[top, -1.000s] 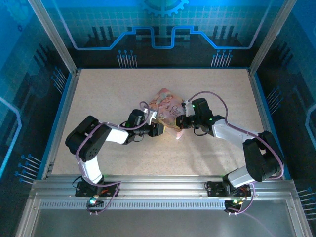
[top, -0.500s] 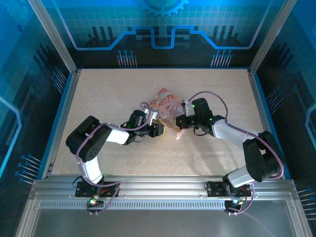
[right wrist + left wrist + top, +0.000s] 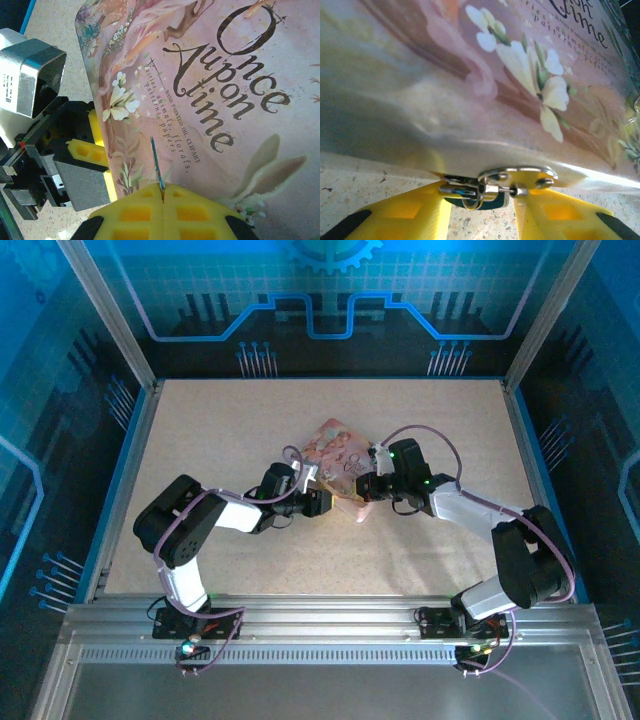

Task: Unlock the padlock with the key

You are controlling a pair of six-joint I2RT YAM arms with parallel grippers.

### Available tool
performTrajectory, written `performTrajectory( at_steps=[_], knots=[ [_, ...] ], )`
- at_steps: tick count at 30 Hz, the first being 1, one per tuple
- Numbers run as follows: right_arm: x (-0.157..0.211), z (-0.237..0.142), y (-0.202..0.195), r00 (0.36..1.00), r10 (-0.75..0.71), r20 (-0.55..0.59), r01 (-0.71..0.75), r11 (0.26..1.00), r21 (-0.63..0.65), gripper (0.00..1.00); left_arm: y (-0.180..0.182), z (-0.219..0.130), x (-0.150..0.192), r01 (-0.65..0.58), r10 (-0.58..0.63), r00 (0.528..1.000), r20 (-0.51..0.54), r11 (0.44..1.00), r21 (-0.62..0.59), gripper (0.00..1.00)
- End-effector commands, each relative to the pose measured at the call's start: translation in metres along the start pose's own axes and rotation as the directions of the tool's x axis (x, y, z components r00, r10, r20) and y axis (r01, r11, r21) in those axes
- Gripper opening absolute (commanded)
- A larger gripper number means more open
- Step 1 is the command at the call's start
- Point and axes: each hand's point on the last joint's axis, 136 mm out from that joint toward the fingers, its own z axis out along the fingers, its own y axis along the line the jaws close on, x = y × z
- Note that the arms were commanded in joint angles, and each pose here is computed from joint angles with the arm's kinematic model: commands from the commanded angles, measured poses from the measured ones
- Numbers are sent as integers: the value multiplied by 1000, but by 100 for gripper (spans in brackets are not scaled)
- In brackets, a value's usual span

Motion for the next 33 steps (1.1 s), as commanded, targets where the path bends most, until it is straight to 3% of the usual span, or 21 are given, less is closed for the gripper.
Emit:
performTrajectory(
  at_steps=[1, 14, 24, 33],
  knots=[
    [1, -2, 0, 1000, -16, 10, 16, 1000, 3, 0, -11, 1, -20, -11, 10, 998, 61, 1000, 21, 38],
    [-6, -21, 5, 992, -89, 91, 88, 996, 12, 0, -20, -7, -28, 26, -30, 995, 91, 999, 46, 32],
    [12, -34, 7, 985, -135, 104, 135, 991, 7, 0, -27, -9, -29, 22, -26, 995, 98, 999, 49, 27],
    [28, -48, 27, 938, -305, 166, 308, 951, 7, 0, -41, -14, -33, 122, -126, 989, 74, 991, 52, 26]
  ],
)
